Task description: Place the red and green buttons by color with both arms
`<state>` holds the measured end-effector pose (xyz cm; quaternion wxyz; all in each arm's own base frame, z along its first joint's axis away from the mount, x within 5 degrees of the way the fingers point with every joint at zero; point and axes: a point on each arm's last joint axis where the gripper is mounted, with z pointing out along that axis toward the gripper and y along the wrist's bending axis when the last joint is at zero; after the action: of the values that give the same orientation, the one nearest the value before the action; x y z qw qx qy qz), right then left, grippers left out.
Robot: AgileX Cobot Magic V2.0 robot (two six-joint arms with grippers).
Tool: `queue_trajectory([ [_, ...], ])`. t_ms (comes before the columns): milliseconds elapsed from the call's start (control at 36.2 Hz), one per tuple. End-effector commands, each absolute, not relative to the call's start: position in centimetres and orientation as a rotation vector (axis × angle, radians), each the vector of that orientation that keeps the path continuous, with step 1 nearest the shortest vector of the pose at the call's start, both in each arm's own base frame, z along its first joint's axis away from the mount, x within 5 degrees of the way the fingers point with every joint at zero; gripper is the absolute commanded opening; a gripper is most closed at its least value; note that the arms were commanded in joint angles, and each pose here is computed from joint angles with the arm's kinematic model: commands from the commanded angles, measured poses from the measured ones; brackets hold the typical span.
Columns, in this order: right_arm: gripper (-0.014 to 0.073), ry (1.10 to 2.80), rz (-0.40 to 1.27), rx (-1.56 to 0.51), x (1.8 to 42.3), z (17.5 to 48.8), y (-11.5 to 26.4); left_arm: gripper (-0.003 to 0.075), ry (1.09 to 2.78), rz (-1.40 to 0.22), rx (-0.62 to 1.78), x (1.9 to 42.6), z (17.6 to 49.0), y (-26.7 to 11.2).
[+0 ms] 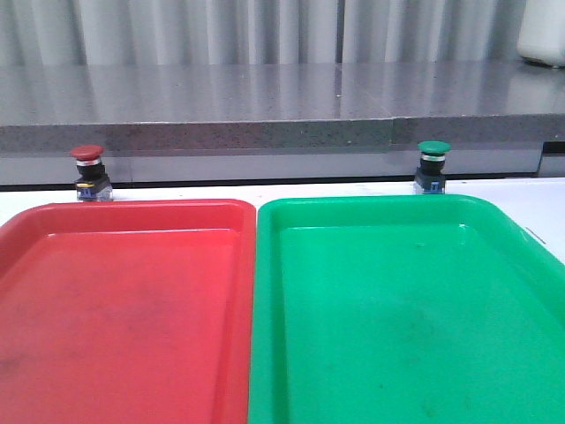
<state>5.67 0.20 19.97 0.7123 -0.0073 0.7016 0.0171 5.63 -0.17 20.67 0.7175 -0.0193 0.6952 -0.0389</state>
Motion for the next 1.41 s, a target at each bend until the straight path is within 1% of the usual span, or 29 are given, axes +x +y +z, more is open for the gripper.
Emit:
queue_trajectory([
  [0,-0.007,1.445,0.032,-0.008,5.5,21.1,0.1,-0.002,1.46,-0.094,-0.06,5.5,20.8,-0.1],
  [387,-0.007,1.445,0.032,-0.008,5.5,21.1,0.1,-0.002,1.46,-0.094,-0.06,5.5,20.8,-0.1],
  [553,-0.007,1.435,0.031,-0.009,5.4,21.2,0.1,-0.002,1.425,-0.093,-0.061,5.5,21.3,-0.1],
  [608,-0.007,1.427,0.032,-0.01,5.3,22.0,0.1,-0.002,1.394,-0.094,-0.059,5.2,22.5,-0.1],
  [663,-0.007,1.432,0.034,-0.012,4.9,23.4,0.2,-0.002,1.349,-0.097,-0.056,4.8,24.3,-0.1],
  [718,-0.007,1.435,0.036,-0.015,4.5,25.2,0.2,-0.002,1.296,-0.1,-0.052,4.1,26.7,-0.1],
  [774,-0.007,1.454,0.038,-0.018,4.0,27.0,0.2,-0.002,1.288,-0.104,-0.047,3.4,28.8,-0.1],
  [940,-0.007,1.51,0.029,-0.035,3.6,33.7,0.2,-0.002,1.373,-0.113,-0.029,2.2,35.6,-0.3],
  [1050,-0.007,1.613,0.03,-0.041,5.0,36.1,0.3,-0.002,1.475,-0.117,-0.021,3.0,38.6,-0.4],
  [1133,-0.007,1.724,0.03,-0.045,6.7,35.9,0.4,-0.002,1.575,-0.117,-0.02,4.6,38.9,-0.5],
  [1216,-0.007,1.816,0.03,-0.046,8.2,35.0,0.4,-0.002,1.651,-0.117,-0.023,6.3,38.0,-0.5],
  [1382,-0.007,1.918,0.03,-0.048,10.5,34.0,0.5,-0.002,1.766,-0.118,-0.03,8.6,36.2,-0.6],
])
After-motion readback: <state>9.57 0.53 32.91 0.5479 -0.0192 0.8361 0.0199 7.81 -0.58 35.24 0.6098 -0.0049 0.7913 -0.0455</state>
